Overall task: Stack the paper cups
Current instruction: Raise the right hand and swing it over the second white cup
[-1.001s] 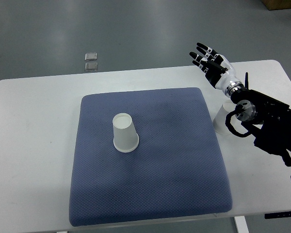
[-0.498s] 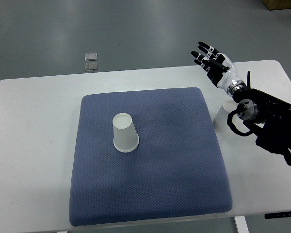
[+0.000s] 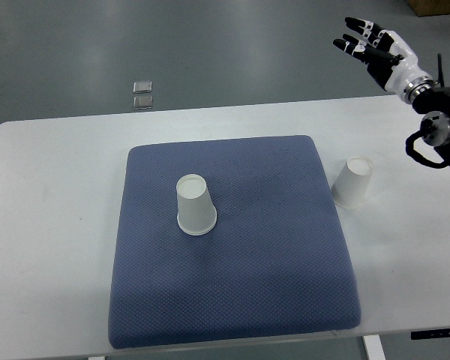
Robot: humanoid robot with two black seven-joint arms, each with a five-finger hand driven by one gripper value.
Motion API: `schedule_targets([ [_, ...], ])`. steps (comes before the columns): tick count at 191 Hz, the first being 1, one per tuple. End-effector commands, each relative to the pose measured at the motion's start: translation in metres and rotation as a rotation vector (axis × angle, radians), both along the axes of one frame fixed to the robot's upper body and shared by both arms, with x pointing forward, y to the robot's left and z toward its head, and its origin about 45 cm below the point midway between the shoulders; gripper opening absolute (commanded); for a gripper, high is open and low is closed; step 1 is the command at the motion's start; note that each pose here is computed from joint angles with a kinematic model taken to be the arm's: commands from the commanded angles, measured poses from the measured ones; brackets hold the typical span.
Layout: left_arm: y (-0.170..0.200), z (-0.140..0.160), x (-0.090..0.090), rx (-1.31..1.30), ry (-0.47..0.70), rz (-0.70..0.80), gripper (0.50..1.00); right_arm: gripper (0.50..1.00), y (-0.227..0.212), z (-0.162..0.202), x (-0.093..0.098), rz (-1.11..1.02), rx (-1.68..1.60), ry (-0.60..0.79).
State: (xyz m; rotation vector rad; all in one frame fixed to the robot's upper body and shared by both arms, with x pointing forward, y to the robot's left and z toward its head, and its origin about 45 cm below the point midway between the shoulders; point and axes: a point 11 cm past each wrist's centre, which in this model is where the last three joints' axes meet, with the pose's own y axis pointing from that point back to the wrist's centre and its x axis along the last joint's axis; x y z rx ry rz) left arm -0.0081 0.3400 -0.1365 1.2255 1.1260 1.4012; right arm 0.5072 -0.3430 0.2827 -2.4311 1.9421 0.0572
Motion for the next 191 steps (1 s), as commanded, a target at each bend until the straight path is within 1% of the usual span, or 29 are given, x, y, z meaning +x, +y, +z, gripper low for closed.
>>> schedule_targets([
  [1, 0.000, 0.000, 0.000, 0.000, 0.001, 0.000, 1.000, 0.909, -0.012, 0.017, -0.007, 0.095, -0.194, -0.013],
  [17, 0.000, 0.000, 0.000, 0.000, -0.001, 0.000, 1.000, 0.907, -0.020, 0.025, -0.016, 0.195, -0.382, -0.007],
  [29, 0.000, 0.000, 0.000, 0.000, 0.001, 0.000, 1.000, 0.907, -0.021, 0.025, -0.023, 0.262, -0.492, 0.004],
  [68, 0.000, 0.000, 0.000, 0.000, 0.001, 0.000, 1.000, 0.907, -0.029, 0.003, -0.045, 0.457, -0.879, 0.081],
  [80, 0.000, 0.000, 0.000, 0.000, 0.001, 0.000, 1.000, 0.907, -0.032, 0.002, -0.049, 0.493, -0.961, 0.094],
  [116, 0.000, 0.000, 0.000, 0.000, 0.001, 0.000, 1.000, 0.907, -0.024, -0.011, -0.057, 0.628, -1.236, 0.098],
  [128, 0.000, 0.000, 0.000, 0.000, -0.001, 0.000, 1.000, 0.909, -0.024, -0.012, -0.059, 0.655, -1.290, 0.097],
  [144, 0.000, 0.000, 0.000, 0.000, 0.001, 0.000, 1.000, 0.909, -0.021, 0.005, -0.058, 0.674, -1.341, 0.071],
  [163, 0.000, 0.000, 0.000, 0.000, 0.001, 0.000, 1.000, 0.909, -0.011, 0.000, -0.069, 0.763, -1.384, 0.075],
  [191, 0.000, 0.000, 0.000, 0.000, 0.001, 0.000, 1.000, 0.909, 0.010, 0.008, -0.068, 0.794, -1.377, 0.020],
])
